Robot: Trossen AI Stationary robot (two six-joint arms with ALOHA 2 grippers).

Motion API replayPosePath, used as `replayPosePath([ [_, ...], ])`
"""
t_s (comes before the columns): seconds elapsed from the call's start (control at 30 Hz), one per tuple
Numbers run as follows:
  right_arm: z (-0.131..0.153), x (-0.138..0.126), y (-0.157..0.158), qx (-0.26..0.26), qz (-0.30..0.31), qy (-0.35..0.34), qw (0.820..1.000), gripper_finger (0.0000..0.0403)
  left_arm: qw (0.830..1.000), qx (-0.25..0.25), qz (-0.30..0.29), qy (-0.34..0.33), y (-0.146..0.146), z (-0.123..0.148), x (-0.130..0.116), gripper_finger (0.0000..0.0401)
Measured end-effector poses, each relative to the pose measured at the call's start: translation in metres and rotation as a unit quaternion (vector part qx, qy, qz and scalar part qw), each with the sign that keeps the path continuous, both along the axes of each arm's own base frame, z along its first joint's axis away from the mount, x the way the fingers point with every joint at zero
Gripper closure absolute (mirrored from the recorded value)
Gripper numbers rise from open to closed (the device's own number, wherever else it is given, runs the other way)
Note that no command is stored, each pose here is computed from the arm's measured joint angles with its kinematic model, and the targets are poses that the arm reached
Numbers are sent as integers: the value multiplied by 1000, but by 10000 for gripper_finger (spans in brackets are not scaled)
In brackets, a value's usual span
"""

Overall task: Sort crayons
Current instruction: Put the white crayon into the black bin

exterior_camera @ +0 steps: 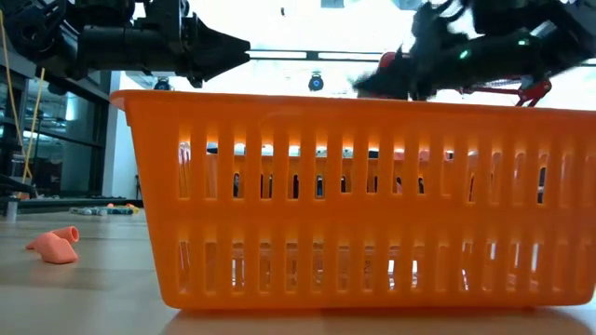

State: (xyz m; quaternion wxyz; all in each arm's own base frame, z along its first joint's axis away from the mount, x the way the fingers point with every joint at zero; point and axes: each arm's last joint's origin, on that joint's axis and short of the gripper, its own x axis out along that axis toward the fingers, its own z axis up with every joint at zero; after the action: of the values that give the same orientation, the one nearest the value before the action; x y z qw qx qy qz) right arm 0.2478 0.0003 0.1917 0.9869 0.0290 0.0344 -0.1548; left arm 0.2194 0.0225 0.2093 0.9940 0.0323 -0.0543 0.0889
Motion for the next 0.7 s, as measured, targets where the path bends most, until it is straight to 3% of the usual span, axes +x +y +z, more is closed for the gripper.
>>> replayPosePath([
  [0.07,6,-6,0,-19,70,-73,995,400,1000,7,1,1,0,0,0,231],
  [0.17,20,-11,0,-35,122,-153,980,400,1000,22,2,2,0,0,0,231],
  [0.37,28,-2,6,-55,186,-144,970,400,999,46,-14,-10,-1,3,0,231],
  [0.7,29,0,8,-59,192,-139,970,400,999,47,-17,-10,-1,3,0,231],
])
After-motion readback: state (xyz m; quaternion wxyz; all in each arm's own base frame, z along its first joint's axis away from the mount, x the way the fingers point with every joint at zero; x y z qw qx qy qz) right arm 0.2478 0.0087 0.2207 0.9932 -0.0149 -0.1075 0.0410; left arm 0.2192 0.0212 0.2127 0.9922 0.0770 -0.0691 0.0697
